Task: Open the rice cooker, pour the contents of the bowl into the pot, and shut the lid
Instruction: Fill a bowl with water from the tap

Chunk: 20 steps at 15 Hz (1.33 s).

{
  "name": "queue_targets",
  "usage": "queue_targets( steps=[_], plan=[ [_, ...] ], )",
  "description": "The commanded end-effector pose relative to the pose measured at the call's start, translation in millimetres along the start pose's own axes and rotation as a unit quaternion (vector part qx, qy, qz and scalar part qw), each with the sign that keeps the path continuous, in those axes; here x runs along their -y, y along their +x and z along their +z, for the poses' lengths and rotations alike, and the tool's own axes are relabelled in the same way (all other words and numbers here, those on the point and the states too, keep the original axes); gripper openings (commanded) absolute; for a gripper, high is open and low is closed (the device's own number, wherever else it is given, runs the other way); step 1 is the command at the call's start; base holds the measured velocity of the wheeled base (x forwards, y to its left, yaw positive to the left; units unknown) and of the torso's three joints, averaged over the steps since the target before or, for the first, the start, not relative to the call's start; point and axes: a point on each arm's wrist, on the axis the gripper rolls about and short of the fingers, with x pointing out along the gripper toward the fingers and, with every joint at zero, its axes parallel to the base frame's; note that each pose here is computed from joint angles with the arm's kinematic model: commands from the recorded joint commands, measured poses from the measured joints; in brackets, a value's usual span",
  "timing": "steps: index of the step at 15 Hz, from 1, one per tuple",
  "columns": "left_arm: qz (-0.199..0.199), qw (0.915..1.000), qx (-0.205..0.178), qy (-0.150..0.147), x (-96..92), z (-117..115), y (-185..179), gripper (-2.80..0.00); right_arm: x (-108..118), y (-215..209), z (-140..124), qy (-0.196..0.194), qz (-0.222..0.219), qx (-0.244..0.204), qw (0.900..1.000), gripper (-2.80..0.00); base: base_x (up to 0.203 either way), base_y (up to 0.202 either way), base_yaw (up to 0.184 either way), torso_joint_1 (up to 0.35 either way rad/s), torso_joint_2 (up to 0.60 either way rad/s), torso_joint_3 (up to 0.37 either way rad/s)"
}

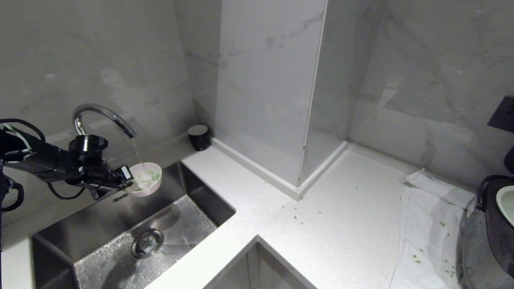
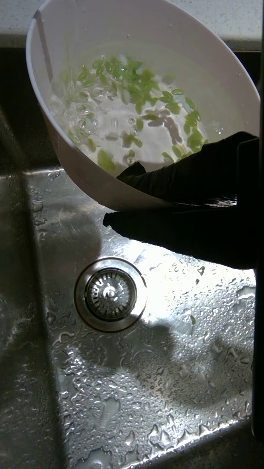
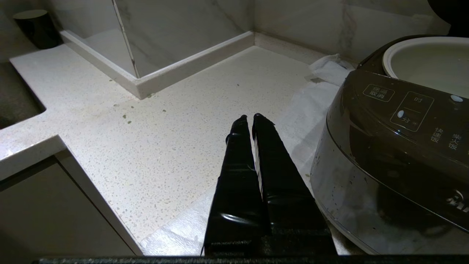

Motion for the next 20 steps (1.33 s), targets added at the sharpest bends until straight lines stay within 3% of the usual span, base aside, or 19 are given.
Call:
queue_targets(
  steps=[1,20],
  plan=[
    [0.000,1.0000,0.000,-0.002,-0.2,0.0,0.0,-2.80,0.0,0.1,0.0,0.000,0.000,-0.001,1.000,-2.80,0.000,0.000,0.000,0.000,0.00,0.000],
    [0.001,1.0000,-0.001,-0.003,-1.3,-0.4,0.7,-2.80,0.0,0.1,0.0,-0.001,0.000,-0.001,1.000,-2.80,0.000,0.000,0.000,0.000,0.00,0.000]
  ],
)
